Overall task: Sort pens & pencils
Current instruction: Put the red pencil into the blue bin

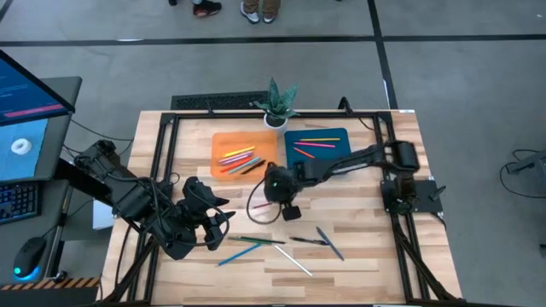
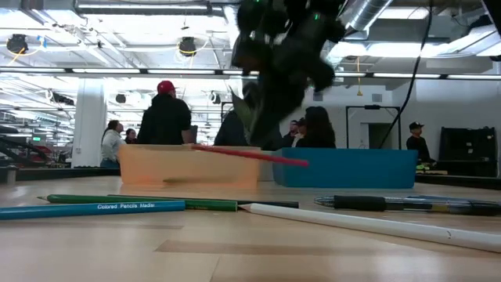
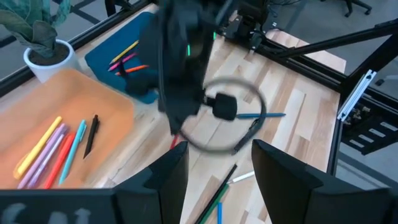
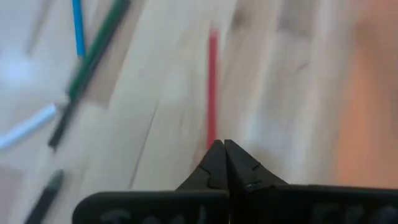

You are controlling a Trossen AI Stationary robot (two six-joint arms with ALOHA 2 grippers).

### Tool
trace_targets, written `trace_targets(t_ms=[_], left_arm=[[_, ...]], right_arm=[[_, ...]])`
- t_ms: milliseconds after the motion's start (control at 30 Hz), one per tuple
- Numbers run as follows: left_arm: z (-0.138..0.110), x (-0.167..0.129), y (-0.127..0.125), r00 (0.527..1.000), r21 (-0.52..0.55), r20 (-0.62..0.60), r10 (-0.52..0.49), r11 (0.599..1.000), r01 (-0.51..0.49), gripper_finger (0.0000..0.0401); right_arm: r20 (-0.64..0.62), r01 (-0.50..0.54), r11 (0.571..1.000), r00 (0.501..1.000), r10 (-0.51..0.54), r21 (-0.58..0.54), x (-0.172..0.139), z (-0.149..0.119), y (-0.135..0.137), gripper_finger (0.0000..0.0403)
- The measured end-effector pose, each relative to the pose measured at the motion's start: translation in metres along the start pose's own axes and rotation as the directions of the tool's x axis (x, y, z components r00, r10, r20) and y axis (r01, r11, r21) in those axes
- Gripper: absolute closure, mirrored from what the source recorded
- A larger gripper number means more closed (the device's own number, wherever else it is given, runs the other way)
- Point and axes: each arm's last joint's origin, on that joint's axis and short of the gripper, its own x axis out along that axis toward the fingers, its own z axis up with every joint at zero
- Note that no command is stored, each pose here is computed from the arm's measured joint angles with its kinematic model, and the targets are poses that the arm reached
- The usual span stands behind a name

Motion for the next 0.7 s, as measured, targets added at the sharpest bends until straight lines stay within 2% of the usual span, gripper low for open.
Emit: trace_targets(t_ms=[267,367,467,600,700], left_arm=[[0.001,0.000,0.000,1.000,0.031,0.021,0.011,0.999,-0.012,0.0234],[0.001,0.000,0.000,1.000,0.033,0.022,0.013,0.999,-0.013,0.0234],[0.001,0.000,0.000,1.000,0.040,0.023,0.012,0.999,-0.012,0.0234],[0.000,0.000,0.000,1.000,0.032,0.022,0.010,0.999,-0.011,0.0234],[0.000,-0.001,0.000,1.000,0.033,0.020,0.008,0.999,-0.009,0.0234]], right_arm=[[0.197,0.063,0.994,0.977,-0.080,0.089,-0.087,0.009,-0.014,0.0402],[0.225,0.080,0.992,0.969,-0.101,0.100,-0.106,0.007,-0.016,0.0396],[0.249,0.066,0.994,0.965,-0.086,0.086,-0.099,0.006,-0.011,0.0380],[0.269,0.057,0.995,0.960,-0.077,0.083,-0.073,-0.002,-0.002,0.0345],[0.163,0.049,0.995,0.985,-0.062,0.083,-0.042,-0.018,0.003,0.0319]])
